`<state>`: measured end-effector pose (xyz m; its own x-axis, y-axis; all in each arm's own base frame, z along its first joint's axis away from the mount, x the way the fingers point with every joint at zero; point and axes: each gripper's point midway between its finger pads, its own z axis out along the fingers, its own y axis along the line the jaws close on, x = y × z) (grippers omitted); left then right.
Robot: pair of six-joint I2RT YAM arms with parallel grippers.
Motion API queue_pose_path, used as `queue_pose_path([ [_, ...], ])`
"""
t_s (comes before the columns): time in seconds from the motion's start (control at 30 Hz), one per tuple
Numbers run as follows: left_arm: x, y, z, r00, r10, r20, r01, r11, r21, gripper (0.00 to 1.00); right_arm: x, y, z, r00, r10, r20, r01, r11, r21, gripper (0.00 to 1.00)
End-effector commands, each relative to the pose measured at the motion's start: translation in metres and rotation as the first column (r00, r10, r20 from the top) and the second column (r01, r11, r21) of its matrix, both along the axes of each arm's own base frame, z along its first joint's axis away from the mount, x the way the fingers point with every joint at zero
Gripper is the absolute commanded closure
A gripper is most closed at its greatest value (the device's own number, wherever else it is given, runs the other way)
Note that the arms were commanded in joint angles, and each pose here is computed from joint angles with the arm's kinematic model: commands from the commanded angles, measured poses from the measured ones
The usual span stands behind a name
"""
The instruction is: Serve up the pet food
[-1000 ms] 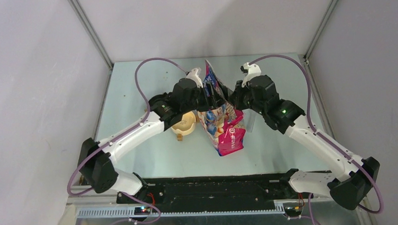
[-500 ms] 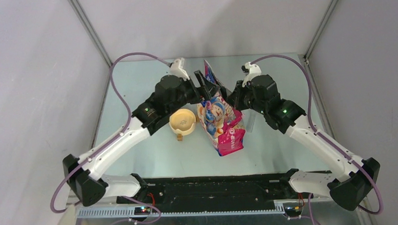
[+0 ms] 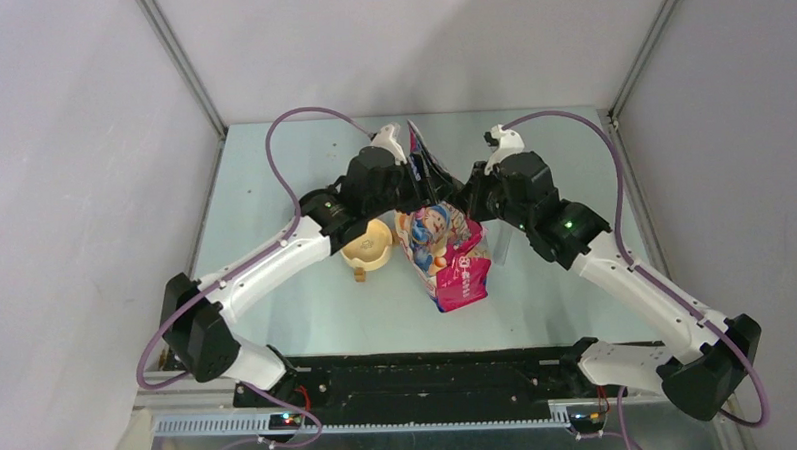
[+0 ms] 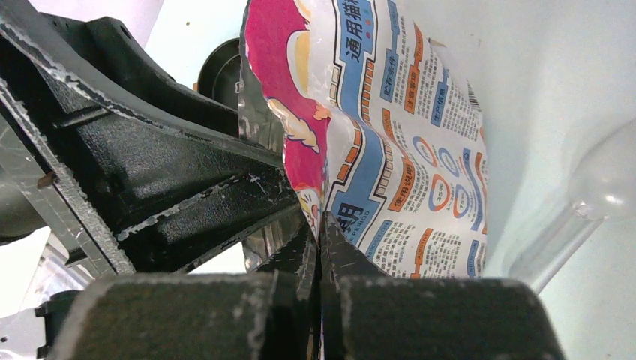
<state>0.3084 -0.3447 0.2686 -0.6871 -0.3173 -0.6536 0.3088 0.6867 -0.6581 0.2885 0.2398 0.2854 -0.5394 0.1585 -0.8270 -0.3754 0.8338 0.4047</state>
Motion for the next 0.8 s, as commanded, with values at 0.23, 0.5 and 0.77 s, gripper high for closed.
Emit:
queue_pose_path([
  [0.23,0.006,-0.012,0.013,1.000,-0.004,0.008,0.005,0.999,-0.032,0.39,-0.022,0.016,0.007,0.989,0.099,0.108,-0.086,0.989,-0.120,1.00],
  [0.5,0.006,-0.011,-0.001,0.999,-0.007,-0.040,0.009,0.999,0.036,0.78,-0.022,0.011,0.003,0.990,0.076,0.120,-0.059,0.988,-0.141,1.00],
  [0.77,-0.019,0.033,0.014,0.996,0.079,0.049,-0.082,0.995,0.064,1.00,0.007,-0.067,0.012,0.952,-0.240,0.190,0.280,0.935,-0.220,1.00],
])
